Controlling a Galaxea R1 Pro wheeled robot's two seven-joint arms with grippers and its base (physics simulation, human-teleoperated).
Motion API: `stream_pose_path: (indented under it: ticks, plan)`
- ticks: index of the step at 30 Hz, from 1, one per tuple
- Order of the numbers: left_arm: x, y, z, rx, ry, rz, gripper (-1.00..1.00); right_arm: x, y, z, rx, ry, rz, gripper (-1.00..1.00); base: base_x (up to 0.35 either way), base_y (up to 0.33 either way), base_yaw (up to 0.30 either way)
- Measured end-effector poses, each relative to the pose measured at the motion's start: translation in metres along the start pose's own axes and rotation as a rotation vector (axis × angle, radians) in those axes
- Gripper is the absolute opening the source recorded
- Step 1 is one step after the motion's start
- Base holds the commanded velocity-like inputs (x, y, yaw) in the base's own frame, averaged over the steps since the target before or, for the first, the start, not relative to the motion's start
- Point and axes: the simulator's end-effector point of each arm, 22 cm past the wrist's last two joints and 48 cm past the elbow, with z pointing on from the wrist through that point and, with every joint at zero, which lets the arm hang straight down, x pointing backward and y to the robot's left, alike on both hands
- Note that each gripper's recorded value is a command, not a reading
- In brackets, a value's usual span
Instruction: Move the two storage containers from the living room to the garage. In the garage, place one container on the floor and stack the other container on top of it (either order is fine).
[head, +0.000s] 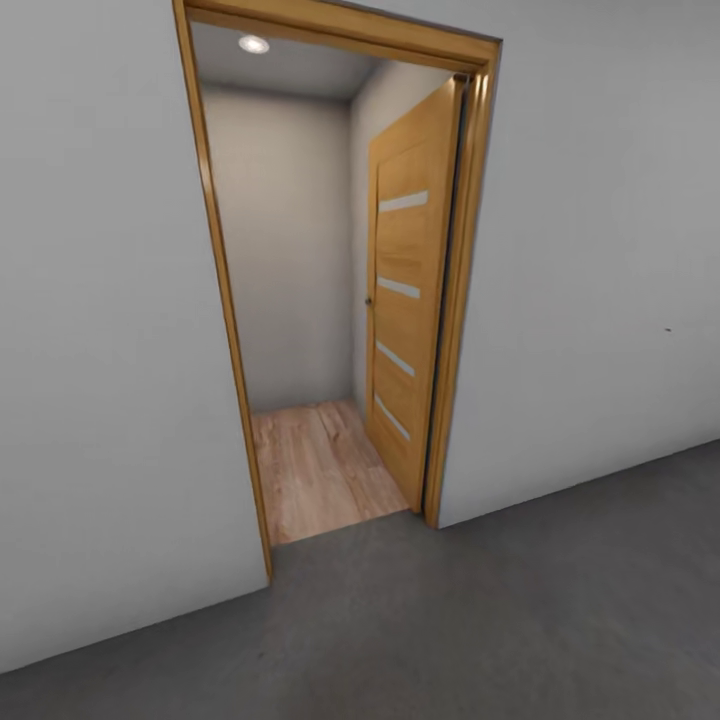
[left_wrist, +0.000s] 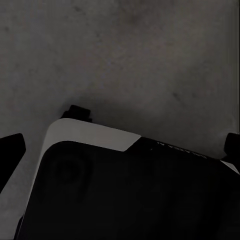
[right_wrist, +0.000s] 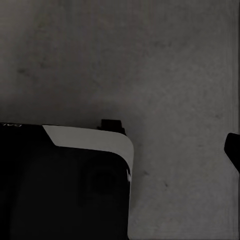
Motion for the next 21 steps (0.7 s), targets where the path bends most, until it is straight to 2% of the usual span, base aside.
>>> stream_pose_path:
  ticks: [21]
  plan:
    - [-0.0005,0.0007,0.0000,-0.001,-0.002,-0.001,1.00,-0.0004,0.0009,0.0000,-0.004,-0.002,0.000,1.00,0.294,-0.157,0.000]
